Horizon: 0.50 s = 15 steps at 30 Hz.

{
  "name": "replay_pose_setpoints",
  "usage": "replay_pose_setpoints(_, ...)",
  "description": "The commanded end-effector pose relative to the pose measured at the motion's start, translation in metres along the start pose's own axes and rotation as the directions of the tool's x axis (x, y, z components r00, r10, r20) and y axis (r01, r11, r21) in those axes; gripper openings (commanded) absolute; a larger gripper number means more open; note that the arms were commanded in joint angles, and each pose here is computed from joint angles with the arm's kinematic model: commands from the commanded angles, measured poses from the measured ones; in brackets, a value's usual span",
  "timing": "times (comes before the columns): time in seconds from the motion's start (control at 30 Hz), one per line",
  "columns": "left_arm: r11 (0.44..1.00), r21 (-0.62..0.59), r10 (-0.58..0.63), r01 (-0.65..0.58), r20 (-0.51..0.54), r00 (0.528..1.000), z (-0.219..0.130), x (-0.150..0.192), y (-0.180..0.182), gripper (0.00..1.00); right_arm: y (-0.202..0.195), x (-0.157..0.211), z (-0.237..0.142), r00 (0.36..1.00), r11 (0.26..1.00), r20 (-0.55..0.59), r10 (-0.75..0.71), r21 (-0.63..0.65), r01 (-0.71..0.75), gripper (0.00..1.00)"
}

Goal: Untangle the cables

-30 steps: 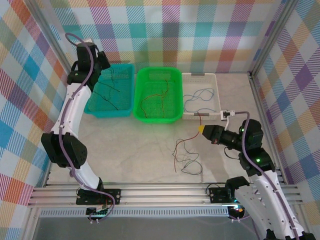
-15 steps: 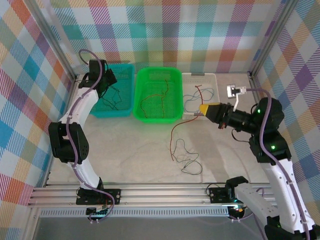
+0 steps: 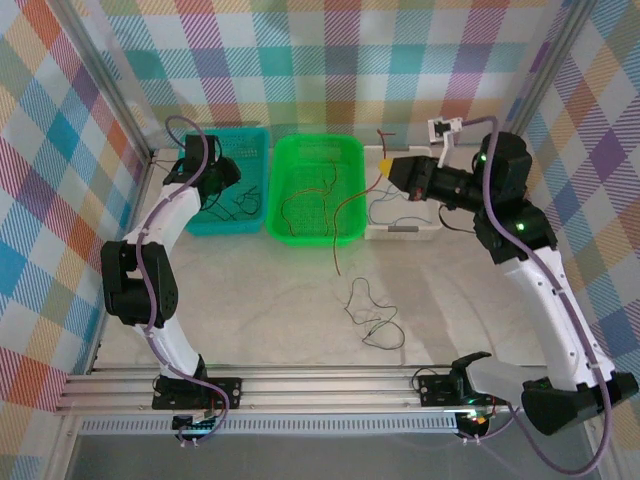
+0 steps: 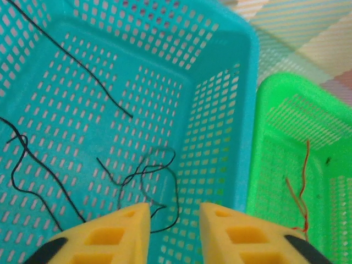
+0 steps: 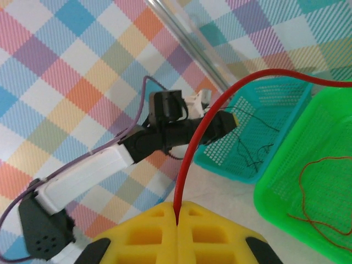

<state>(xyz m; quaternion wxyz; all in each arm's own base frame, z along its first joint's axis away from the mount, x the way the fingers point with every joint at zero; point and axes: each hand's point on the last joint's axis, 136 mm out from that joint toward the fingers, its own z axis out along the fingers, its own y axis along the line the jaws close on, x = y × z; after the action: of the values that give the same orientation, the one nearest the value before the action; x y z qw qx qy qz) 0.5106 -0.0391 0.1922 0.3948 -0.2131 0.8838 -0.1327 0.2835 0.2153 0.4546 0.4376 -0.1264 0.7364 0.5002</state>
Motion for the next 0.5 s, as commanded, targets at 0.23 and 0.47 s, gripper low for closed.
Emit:
replay_pose_setpoints(0.23, 0.985, 0.136, -0.120, 0.106, 0.100, 0.988, -0.091, -0.028, -0.026, 0.68, -0.045, -0.038, 0.060, 0.987, 0.971, 0.048, -0.156, 0.191, 0.144, 0.00)
replay_pose_setpoints(0.47, 0.975, 0.188, -0.142, 0.116, 0.127, 0.982, -0.158, -0.004, -0.031, 0.92, -0.096, -0.040, 0.128, 0.971, 0.928, -0.032, -0.235, 0.289, 0.234, 0.00)
